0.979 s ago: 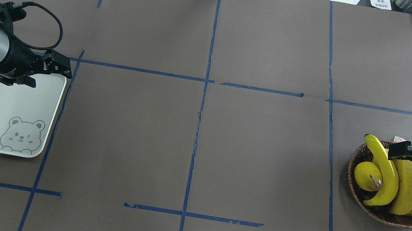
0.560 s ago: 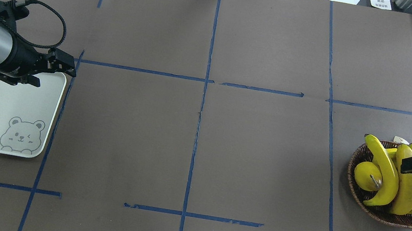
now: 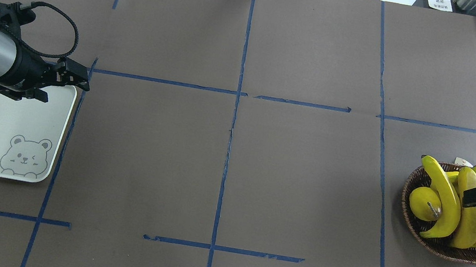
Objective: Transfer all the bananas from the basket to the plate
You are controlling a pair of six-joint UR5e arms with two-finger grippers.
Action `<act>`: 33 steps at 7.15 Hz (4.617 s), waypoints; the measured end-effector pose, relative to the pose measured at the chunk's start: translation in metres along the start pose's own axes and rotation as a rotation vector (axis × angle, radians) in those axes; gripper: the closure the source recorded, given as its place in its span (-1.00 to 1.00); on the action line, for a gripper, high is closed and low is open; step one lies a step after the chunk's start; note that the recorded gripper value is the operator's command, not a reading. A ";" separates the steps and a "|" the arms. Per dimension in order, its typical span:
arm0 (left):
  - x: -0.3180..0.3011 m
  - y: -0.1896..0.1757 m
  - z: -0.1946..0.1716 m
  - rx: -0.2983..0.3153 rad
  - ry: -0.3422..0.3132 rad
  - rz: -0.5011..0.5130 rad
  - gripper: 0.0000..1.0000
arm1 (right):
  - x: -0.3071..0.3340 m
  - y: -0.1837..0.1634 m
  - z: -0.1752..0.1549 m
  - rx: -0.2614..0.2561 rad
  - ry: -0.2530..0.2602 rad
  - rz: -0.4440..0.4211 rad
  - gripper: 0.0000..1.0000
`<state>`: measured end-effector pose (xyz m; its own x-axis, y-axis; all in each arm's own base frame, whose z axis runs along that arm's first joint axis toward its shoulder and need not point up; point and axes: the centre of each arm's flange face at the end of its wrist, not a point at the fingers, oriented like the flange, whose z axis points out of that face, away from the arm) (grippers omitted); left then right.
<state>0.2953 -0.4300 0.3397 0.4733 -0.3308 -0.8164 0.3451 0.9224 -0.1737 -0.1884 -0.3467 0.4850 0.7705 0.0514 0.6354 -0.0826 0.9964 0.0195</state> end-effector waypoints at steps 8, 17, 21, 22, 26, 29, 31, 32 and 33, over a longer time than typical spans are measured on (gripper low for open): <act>-0.001 0.000 0.001 0.002 -0.003 0.001 -0.99 | 0.006 0.007 0.031 -0.060 0.040 -0.005 0.36; 0.000 0.001 0.003 -0.002 -0.004 0.002 -0.99 | 0.016 -0.018 -0.092 0.005 -0.191 0.093 1.00; 0.038 0.008 -0.008 -0.007 0.064 0.017 -0.99 | -0.133 -0.088 -0.137 0.024 -0.406 -0.028 1.00; 0.062 0.012 -0.017 -0.011 0.112 0.009 -0.99 | -0.193 -0.093 -0.138 0.013 -0.441 -0.021 1.00; 0.144 0.061 -0.048 -0.102 0.414 -0.056 -0.99 | -0.353 -0.039 -0.136 0.032 -0.526 -0.076 1.00; 0.173 0.077 -0.049 -0.148 0.527 -0.040 -0.99 | -0.394 -0.009 -0.158 0.021 -0.608 -0.151 0.99; 0.190 0.079 -0.051 -0.157 0.558 -0.038 -0.99 | -0.410 0.013 -0.159 0.008 -0.666 -0.195 0.99; 0.198 0.081 -0.050 -0.163 0.565 -0.036 -0.99 | -0.414 0.019 -0.158 0.008 -0.677 -0.203 0.99; 0.203 0.087 -0.047 -0.176 0.565 -0.034 -0.99 | -0.416 0.021 -0.158 0.008 -0.681 -0.207 0.99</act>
<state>0.3835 -0.4079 0.1332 -0.0575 -0.2472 -0.9673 0.1901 0.9484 -0.2537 -0.4104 -0.3364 0.0992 0.2046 -0.1948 0.9593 0.0164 0.9805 0.1956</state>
